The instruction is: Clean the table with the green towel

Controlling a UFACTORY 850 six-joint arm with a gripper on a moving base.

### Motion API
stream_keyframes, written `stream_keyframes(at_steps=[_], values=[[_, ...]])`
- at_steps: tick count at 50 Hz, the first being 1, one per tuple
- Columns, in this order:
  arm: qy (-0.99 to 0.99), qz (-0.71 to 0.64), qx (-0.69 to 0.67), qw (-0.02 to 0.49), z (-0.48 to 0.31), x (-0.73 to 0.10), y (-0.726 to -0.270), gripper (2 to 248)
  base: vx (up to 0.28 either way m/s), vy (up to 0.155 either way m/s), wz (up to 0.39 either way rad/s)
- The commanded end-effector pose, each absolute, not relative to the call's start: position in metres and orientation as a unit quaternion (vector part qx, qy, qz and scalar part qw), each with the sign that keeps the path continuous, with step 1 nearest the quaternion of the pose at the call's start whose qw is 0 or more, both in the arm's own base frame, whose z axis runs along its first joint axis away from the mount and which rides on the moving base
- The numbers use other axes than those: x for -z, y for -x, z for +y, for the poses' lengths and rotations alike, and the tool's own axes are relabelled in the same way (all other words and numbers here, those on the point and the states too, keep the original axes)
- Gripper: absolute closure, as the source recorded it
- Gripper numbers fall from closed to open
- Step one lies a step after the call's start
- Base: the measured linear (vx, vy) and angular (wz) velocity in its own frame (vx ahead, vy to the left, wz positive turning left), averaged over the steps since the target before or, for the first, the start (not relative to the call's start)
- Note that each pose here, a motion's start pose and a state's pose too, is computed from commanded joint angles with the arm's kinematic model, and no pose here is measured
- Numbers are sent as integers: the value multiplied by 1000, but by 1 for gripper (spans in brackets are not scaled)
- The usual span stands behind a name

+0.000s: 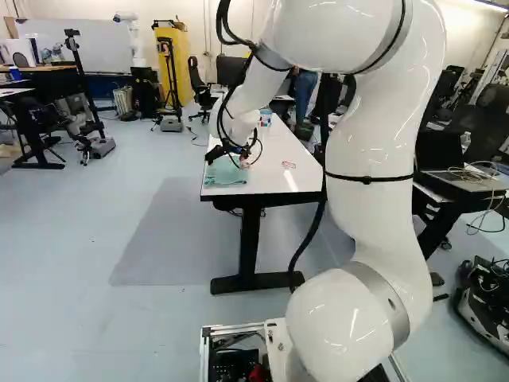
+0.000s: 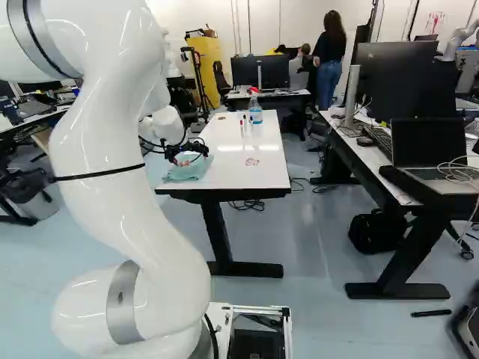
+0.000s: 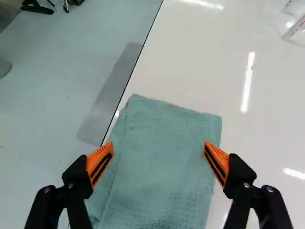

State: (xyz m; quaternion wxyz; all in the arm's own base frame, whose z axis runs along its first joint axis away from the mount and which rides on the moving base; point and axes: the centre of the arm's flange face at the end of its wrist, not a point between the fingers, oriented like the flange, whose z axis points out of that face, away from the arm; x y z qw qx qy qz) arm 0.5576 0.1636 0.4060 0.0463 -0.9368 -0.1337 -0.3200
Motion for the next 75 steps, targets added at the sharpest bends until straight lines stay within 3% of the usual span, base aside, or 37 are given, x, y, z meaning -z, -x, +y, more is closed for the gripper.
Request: stream_keyframes(at_steps=[11,12,16,17,22,23,27,28,32,33,37,38,43,44,75], values=[[937,-134,320,46,164,-406,-558,3,0,0,0],[937,-134,320,46,164,-406,-558,18,0,0,0],[937,-134,320,46,164,-406,-558,18,0,0,0],[937,-134,320,46,164,-406,-558,56,0,0,0],[937,-134,320,46,164,-406,-558,56,0,0,0],[937,-134,320,46,164,-406,-558,94,0,0,0],[937,-134,320,46,164,-406,-558,94,0,0,0],[937,-134,320,46,164,-406,-558,129,0,0,0],[937,-134,320,46,164,-406,-558,129,0,0,0],[937,-134,320,46,164,-406,-558,163,0,0,0],[937,-134,320,46,164,-406,-558,163,0,0,0],[937,-134,320,46,164,-406,-558,196,0,0,0],[937,-134,320,46,164,-406,-558,196,0,0,0],[937,-134,320,46,164,-406,-558,215,0,0,0],[930,-129,341,48,157,-434,-551,218,0,0,0]])
